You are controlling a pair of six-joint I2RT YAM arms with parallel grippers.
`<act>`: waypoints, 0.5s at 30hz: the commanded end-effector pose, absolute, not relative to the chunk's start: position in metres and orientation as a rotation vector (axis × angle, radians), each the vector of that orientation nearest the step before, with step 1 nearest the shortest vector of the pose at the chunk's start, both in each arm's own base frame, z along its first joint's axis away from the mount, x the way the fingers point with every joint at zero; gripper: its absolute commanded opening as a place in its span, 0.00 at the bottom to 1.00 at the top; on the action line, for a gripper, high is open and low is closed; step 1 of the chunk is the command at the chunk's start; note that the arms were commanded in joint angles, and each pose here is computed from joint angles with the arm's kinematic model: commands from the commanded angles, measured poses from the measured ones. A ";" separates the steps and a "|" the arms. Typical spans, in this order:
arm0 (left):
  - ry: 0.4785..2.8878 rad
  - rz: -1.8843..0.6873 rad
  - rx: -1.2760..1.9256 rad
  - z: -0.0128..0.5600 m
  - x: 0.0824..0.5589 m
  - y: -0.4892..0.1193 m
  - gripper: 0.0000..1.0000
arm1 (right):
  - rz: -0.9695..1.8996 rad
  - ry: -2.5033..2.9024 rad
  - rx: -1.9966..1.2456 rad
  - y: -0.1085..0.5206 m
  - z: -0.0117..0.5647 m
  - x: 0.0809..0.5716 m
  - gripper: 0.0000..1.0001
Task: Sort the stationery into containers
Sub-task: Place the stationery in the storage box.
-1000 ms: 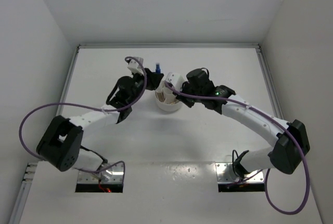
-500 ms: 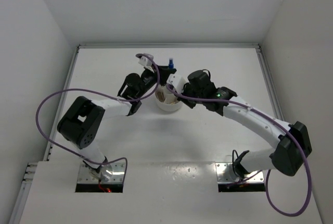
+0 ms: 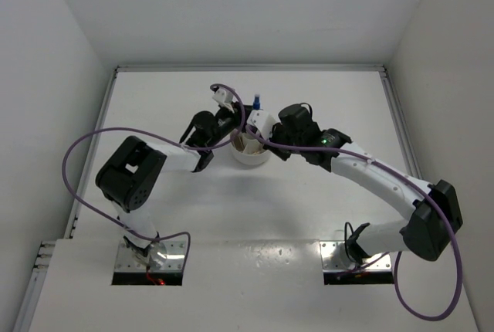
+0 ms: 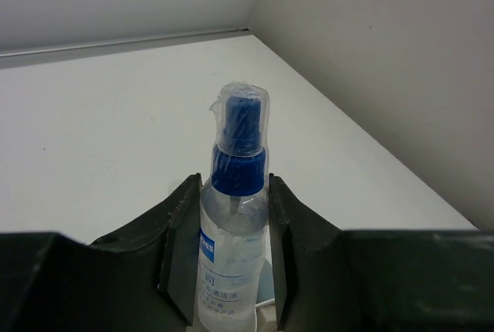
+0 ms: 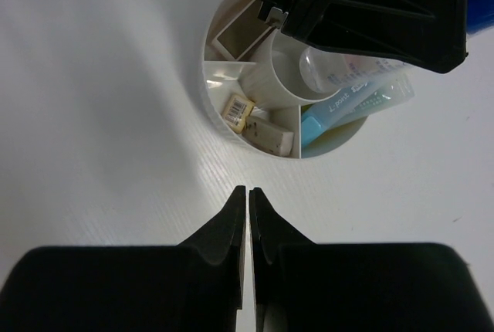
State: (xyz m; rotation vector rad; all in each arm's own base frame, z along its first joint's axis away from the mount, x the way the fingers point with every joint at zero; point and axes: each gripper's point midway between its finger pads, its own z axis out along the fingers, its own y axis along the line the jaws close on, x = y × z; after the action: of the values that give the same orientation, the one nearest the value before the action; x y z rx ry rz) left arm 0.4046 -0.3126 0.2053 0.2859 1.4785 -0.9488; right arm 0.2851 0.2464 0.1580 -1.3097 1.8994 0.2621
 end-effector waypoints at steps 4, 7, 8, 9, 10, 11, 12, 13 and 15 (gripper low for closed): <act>1.378 -0.942 0.295 0.232 0.408 -0.316 0.00 | 0.265 1.858 -1.287 0.248 0.168 0.289 0.04; 1.430 -0.927 0.303 0.218 0.411 -0.318 0.03 | 0.276 1.855 -1.291 0.249 0.168 0.288 0.04; 1.440 -0.926 0.303 0.216 0.411 -0.318 0.03 | 0.276 1.855 -1.291 0.249 0.168 0.288 0.04; 1.440 -0.926 0.303 0.216 0.411 -0.318 0.03 | 0.276 1.855 -1.291 0.249 0.168 0.288 0.04; 1.449 -0.925 0.303 0.212 0.412 -0.318 0.03 | 0.276 1.855 -1.291 0.249 0.168 0.288 0.04; 1.449 -0.925 0.303 0.212 0.412 -0.318 0.03 | 0.276 1.855 -1.291 0.249 0.168 0.288 0.04; 1.462 -0.923 0.304 0.206 0.410 -0.317 0.03 | 0.276 1.855 -1.291 0.249 0.168 0.288 0.04; 1.462 -0.917 0.296 0.206 0.411 -0.316 0.04 | 0.276 1.855 -1.291 0.249 0.168 0.288 0.04; 1.462 -0.917 0.296 0.206 0.411 -0.316 0.18 | 0.276 1.855 -1.291 0.249 0.168 0.288 0.04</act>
State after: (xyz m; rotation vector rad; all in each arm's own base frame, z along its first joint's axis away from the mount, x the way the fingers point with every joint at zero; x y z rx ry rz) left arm 0.4090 -0.3116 0.1797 0.2796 1.5586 -0.9161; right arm 0.2842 0.2458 0.1559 -1.3148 1.9018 0.2619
